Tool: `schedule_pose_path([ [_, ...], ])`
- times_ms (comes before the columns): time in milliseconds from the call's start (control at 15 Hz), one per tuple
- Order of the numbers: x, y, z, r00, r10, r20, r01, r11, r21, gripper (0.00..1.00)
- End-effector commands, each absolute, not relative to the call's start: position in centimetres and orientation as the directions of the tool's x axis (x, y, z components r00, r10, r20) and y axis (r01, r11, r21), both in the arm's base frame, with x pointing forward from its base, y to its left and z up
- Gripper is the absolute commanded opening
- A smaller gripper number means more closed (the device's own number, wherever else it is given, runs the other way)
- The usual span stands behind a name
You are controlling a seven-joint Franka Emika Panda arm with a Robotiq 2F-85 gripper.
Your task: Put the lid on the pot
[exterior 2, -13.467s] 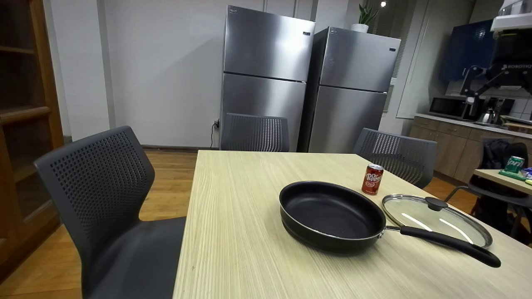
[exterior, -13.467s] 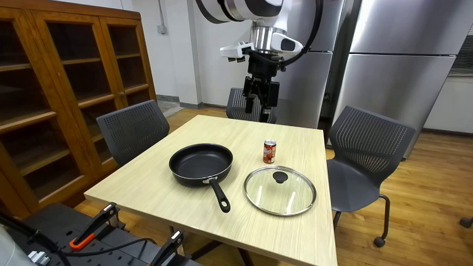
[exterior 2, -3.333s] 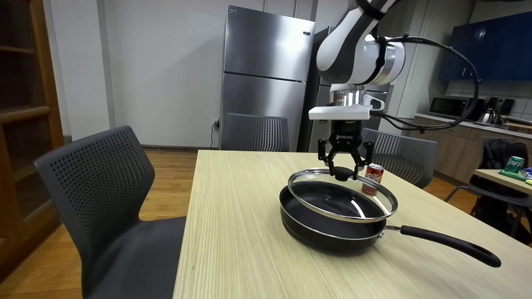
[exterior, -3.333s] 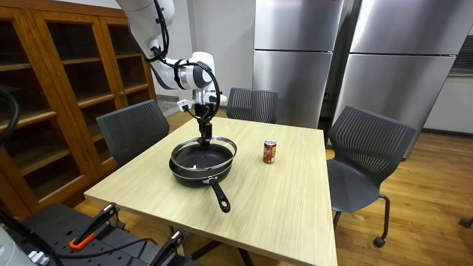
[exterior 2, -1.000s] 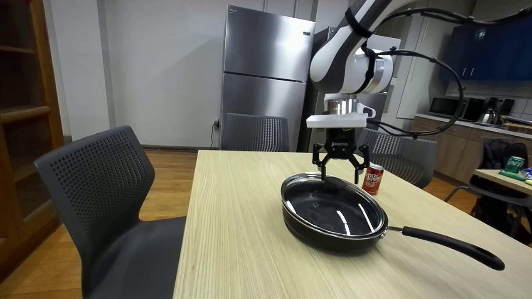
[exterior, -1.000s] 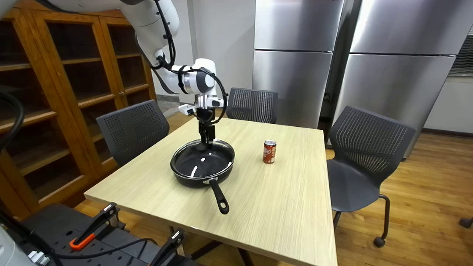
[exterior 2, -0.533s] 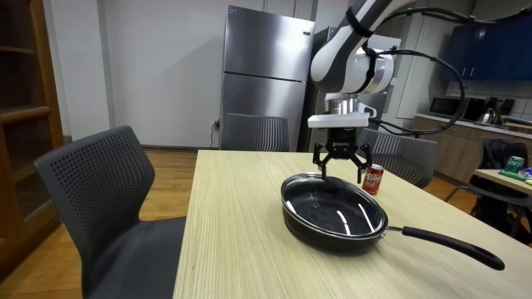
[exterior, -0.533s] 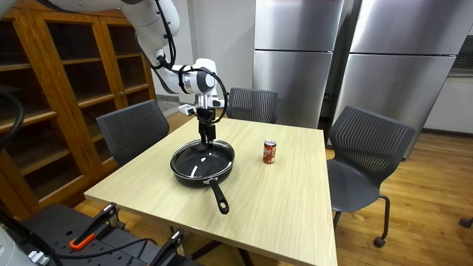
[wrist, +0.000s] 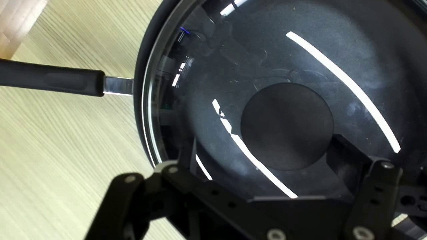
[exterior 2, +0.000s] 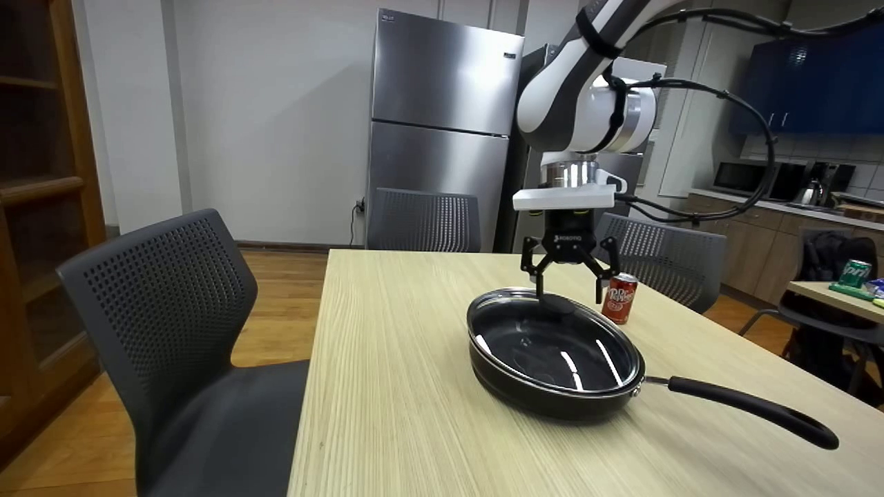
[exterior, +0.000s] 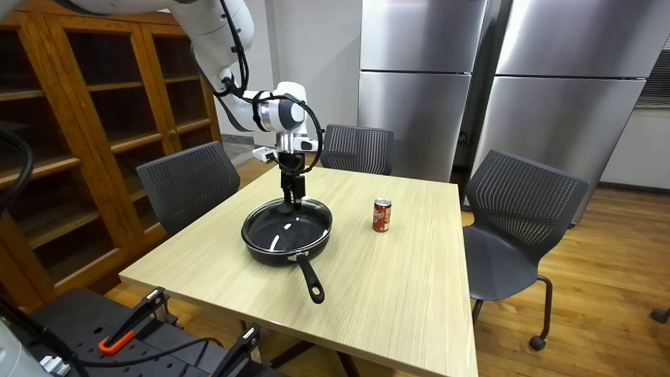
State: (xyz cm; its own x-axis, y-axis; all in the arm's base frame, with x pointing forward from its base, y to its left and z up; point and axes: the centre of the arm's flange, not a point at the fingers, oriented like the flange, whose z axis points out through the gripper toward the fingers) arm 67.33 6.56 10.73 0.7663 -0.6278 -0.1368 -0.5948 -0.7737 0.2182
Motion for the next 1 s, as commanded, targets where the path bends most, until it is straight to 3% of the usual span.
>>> schedule_pose_path([
  [0,65.6,6.0,13.5,0.78,-0.61,-0.138,-0.582,-0.789,0.198,1.0],
  [933,61.9,2.7,17.4,0.758,-0.647,-0.081,-0.626,-0.756,0.19,1.0],
])
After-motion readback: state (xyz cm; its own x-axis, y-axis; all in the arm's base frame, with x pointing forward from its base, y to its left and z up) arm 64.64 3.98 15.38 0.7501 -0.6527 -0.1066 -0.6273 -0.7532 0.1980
